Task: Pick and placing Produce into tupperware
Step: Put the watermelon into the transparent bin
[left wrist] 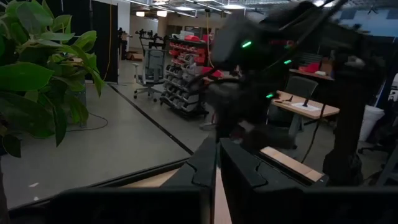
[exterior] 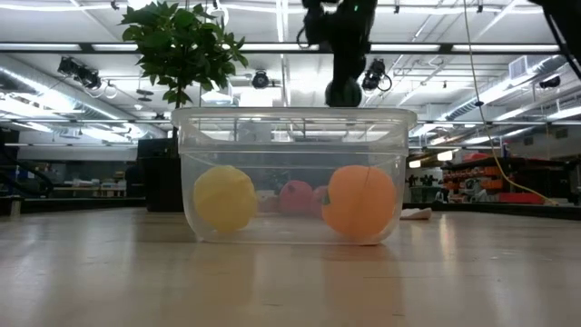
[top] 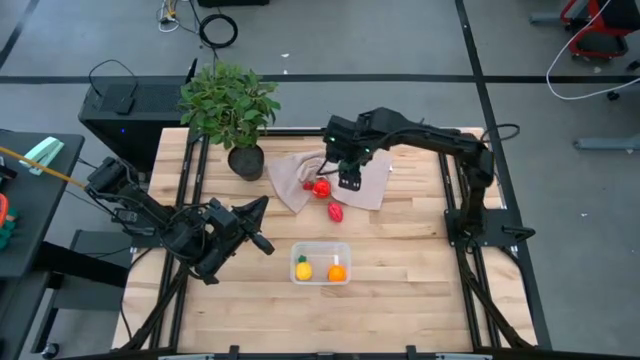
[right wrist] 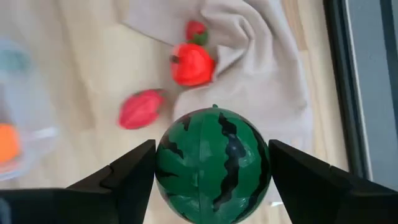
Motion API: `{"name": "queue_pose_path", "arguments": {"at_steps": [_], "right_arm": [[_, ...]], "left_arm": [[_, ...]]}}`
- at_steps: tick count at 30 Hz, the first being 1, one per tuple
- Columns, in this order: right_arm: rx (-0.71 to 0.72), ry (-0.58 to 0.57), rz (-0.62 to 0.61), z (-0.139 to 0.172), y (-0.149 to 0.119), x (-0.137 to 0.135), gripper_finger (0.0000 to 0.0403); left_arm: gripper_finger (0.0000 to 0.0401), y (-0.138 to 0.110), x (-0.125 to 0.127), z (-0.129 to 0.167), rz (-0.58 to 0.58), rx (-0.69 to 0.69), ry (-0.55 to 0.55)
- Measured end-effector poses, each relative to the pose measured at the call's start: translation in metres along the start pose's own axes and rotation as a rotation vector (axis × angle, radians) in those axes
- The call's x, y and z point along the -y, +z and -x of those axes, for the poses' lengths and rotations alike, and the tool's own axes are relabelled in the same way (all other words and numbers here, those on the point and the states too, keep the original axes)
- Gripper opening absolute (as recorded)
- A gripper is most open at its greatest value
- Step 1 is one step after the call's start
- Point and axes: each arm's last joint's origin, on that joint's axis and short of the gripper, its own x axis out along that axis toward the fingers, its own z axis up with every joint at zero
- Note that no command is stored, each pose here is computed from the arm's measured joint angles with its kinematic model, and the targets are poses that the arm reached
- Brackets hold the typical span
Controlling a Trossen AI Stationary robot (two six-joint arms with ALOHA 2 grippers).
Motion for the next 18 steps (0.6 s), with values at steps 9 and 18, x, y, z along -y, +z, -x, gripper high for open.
{"name": "queue_pose_path", "arguments": {"at_steps": [9,18], "right_arm": [[-0.009,0.066,0.052,0.037,-0.026,-0.064,0.0293],[0.011,0.116,0.091,0.056,-0.051,-0.138,0.029]], "left_arm": [[0.0009,0.0,0.0,0.002,-0.001,-0.002,-0.007],[0.0026,0.0,0.001,0.006,0.0,-0.005,-0.022]]}}
